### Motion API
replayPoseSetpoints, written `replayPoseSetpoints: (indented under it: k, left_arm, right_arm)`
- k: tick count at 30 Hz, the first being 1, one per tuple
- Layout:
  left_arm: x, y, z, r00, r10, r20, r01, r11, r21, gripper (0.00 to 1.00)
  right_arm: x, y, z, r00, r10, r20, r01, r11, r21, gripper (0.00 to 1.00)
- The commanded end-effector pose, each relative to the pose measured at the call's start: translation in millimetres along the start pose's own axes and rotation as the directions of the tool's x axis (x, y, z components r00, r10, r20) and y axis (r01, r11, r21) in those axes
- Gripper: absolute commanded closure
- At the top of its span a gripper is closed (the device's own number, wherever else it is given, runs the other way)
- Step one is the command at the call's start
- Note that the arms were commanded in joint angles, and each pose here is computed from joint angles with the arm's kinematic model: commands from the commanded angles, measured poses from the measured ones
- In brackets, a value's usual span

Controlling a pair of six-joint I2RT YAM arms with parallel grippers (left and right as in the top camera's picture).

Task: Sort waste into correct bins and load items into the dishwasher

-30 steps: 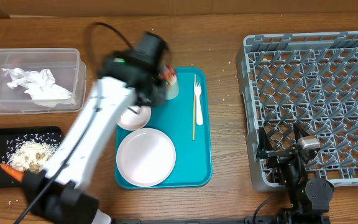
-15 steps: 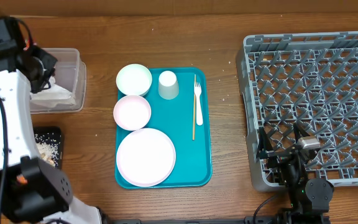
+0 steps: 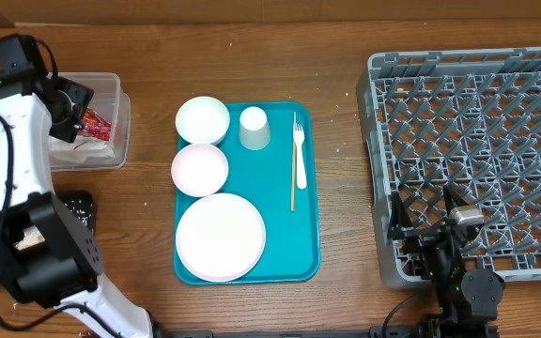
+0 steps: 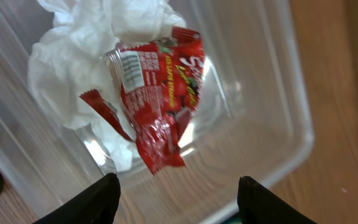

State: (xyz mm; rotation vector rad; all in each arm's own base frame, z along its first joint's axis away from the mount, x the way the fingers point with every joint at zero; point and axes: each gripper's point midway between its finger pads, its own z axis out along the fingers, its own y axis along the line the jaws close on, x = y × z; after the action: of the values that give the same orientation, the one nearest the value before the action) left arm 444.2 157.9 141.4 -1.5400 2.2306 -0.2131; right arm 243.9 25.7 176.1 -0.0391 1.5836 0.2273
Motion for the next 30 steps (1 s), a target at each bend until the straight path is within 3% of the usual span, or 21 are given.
replayPoseSetpoints:
  k: [1,7,8,10,14,19,25,28,30]
  left_arm:
    - [-1.9,-33.1,-78.4,0.990,0.123,0.067,-0.134,0.972,0.193,0.37]
    - [24.5,-22.9,-177.1,0.975,0.182,0.127,-0.211,0.937,0.279,0.36]
    - [29.9,-16.2,-191.6,0.974,0.180,0.135,-0.212,0.937,0.278,0.31]
    - [42.3,2.9,-216.3,0.974,0.177,0.143,-0.209,0.944,0.256,0.00]
    - [45.9,40.9,-235.9,0.968,0.161,0.193,-0.188,0.973,0.132,0.00]
    - [30.7,55.6,-238.1,0.955,0.128,0.267,-0.145,0.988,0.046,0.00]
    - [37.6,47.8,-223.3,0.972,0.126,0.196,-0.142,0.988,0.067,0.00]
    - [26.1,42.4,-218.1,0.966,0.121,0.229,-0.139,0.988,0.063,0.00]
    - [21.8,43.1,-199.4,0.987,0.070,0.143,-0.084,0.992,0.092,0.00]
  right_arm:
    - [1.8,-0.8,0.2,1.000,0.002,0.003,-0.002,1.000,0.003,0.00]
    - [1.8,-0.9,0.2,1.000,0.002,0.003,-0.002,1.000,0.003,0.00]
    - [1.8,-0.9,0.2,1.000,0.002,0.003,-0.002,1.000,0.003,0.00]
    - [1.8,-0.9,0.2,1.000,0.002,0.003,-0.002,1.000,0.003,0.00]
    - [1.8,-0.8,0.2,1.000,0.002,0.003,-0.002,1.000,0.003,0.00]
    - [1.8,-0.9,0.2,1.000,0.002,0.003,-0.002,1.000,0.003,0.00]
    - [1.8,-0.9,0.2,1.000,0.002,0.003,-0.002,1.000,0.003,0.00]
    - [-6.9,-4.1,-0.1,0.999,-0.005,0.040,0.004,1.000,0.024,0.00]
    - [-17.6,0.9,-0.7,0.997,-0.011,0.082,0.011,1.000,-0.002,0.00]
